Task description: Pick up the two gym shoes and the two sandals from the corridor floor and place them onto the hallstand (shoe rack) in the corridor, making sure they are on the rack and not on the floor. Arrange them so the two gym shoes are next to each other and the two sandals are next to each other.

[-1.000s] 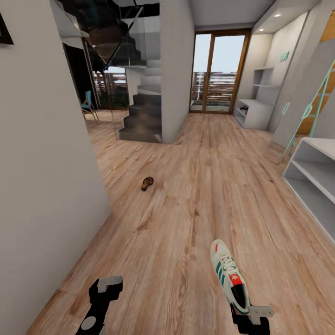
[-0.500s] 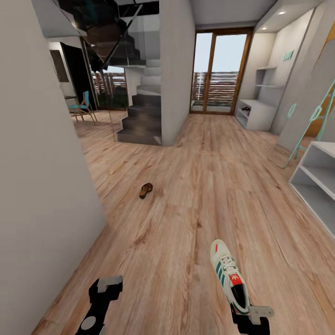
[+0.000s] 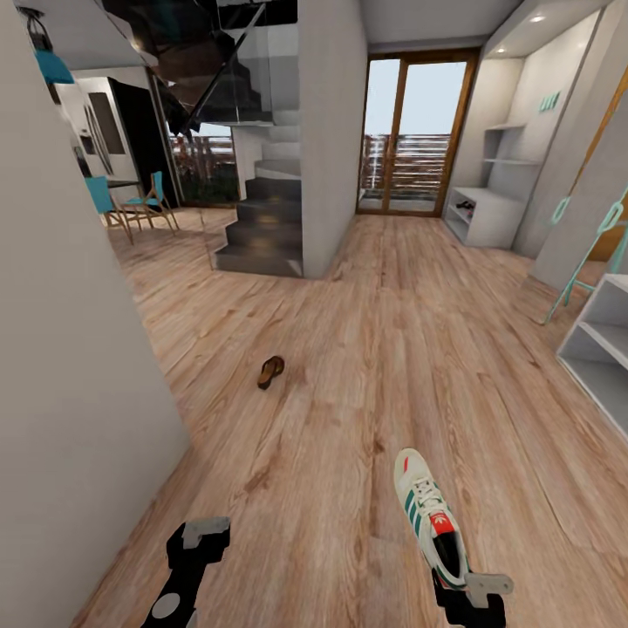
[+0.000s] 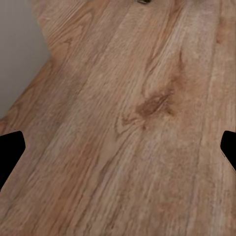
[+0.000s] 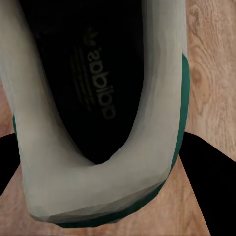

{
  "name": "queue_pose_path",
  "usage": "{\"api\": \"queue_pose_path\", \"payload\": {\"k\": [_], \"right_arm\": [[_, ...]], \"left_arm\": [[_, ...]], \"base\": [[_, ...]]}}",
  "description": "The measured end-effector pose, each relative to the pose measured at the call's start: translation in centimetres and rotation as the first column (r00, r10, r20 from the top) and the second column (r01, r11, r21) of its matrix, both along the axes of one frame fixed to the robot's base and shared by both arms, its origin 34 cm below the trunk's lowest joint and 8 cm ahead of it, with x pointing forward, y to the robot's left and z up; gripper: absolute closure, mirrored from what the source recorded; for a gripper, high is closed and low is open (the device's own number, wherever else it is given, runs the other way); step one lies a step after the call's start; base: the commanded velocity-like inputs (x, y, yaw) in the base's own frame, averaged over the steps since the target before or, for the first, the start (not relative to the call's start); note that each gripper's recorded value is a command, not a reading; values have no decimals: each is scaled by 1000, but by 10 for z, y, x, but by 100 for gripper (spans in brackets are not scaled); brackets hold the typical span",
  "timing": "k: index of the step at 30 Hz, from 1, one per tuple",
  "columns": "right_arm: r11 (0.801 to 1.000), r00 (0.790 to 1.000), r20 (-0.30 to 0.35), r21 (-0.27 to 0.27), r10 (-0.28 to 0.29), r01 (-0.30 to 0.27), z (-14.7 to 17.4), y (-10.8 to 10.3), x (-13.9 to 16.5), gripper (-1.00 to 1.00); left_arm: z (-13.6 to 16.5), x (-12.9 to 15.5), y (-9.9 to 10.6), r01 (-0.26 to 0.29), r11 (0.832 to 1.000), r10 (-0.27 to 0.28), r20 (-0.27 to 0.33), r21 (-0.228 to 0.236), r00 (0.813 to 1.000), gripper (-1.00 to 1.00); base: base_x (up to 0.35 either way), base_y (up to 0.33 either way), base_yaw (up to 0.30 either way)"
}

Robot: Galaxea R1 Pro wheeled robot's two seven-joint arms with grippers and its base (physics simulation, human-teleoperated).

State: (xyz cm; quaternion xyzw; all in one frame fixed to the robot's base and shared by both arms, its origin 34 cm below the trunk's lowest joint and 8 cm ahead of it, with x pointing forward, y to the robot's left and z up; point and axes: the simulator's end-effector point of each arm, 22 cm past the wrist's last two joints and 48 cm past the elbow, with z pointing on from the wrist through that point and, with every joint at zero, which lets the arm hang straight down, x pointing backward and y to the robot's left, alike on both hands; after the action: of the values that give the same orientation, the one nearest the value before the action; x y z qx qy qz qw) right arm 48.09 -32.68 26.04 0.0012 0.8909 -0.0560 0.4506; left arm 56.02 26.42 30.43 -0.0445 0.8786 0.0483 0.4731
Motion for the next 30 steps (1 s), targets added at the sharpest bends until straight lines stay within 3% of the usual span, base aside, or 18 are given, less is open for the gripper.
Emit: {"api": "queue_pose_path", "payload": {"k": [11, 14, 19, 30], "right_arm": [[1000, 1000, 9, -2, -6, 6, 3, -2, 3, 100], [999, 996, 87, -33, -6, 9, 30, -15, 32, 100], [997, 987, 162, -73, -15, 27, 76, -33, 81, 100], [992, 984, 153, -76, -92, 105, 181, -60, 191, 100]], "left_arm": [[1, 0, 0, 0, 1000, 0, 2, 0, 1000, -100], [1, 0, -1, 2, 1000, -2, 1, -1, 1000, -100], [1, 0, -2, 4, 1000, -4, 1, -2, 1000, -100], [1, 0, -1, 4, 1000, -4, 1, 0, 1000, -100]], "base": [[338, 0, 0], [338, 0, 0], [338, 0, 0], [338, 0, 0]]}}
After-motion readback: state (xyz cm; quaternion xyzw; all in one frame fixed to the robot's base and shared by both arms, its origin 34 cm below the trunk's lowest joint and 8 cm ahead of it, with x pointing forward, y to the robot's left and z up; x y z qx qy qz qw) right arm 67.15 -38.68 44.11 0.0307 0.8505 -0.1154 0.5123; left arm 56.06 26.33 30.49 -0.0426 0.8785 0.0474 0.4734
